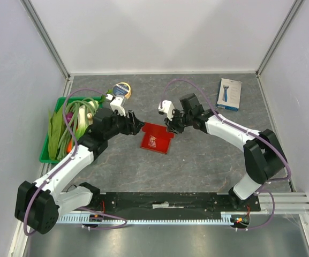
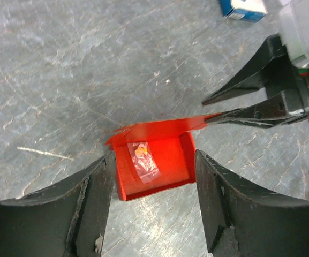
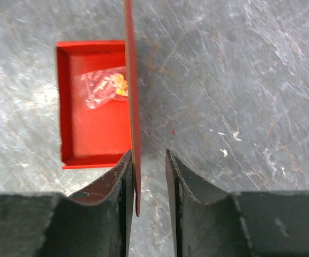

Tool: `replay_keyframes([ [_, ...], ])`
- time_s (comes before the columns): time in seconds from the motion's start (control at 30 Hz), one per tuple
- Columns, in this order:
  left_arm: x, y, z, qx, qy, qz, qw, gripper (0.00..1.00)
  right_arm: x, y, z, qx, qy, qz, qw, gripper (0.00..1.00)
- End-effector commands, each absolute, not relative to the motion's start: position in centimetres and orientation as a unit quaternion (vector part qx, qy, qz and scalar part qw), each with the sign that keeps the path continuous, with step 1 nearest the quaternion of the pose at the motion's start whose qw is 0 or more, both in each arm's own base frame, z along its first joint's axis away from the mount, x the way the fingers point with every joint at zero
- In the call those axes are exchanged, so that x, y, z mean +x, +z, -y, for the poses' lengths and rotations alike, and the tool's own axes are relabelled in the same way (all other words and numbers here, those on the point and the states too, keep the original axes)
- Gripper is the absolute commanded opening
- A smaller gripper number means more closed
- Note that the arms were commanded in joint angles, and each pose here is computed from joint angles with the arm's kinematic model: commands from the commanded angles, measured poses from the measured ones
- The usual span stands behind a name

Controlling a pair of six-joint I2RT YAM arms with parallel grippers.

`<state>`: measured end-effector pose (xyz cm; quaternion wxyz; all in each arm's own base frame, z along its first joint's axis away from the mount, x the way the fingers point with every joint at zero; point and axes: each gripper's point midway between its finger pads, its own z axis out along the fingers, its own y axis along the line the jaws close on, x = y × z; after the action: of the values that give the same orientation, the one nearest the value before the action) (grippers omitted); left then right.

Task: Fold the paper box

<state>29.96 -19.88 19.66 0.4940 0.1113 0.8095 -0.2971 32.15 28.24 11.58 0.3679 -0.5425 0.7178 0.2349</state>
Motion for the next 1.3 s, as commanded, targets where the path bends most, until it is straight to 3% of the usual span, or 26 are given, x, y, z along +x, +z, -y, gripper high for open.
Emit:
replay_keyframes([
  [0.0,31.2,18.3,18.8,0.092,-0.274,-0.83,0.477,0.68,34.9,12.4,-26.9,-0.516,0.157,-0.747,0.389,0.39],
  [0.13,32.1,16.7,18.5,0.074,-0.316,-0.838,0.438,0.72,35.2,15.5,-25.1,-0.416,0.137,-0.785,0.439,0.53],
  [0.17,32.9,17.6,18.8,0.088,-0.328,-0.82,0.461,0.72,34.6,14.5,-24.3,-0.377,0.139,-0.807,0.432,0.57],
  [0.4,33.6,17.0,19.8,0.198,-0.328,-0.768,0.513,0.67,32.0,15.8,-23.6,-0.334,0.193,-0.75,0.538,0.63],
  [1.27,33.3,12.3,21.8,0.298,-0.363,-0.754,0.458,0.44,31.8,11.5,-26.4,-0.373,0.254,-0.731,0.512,0.34],
])
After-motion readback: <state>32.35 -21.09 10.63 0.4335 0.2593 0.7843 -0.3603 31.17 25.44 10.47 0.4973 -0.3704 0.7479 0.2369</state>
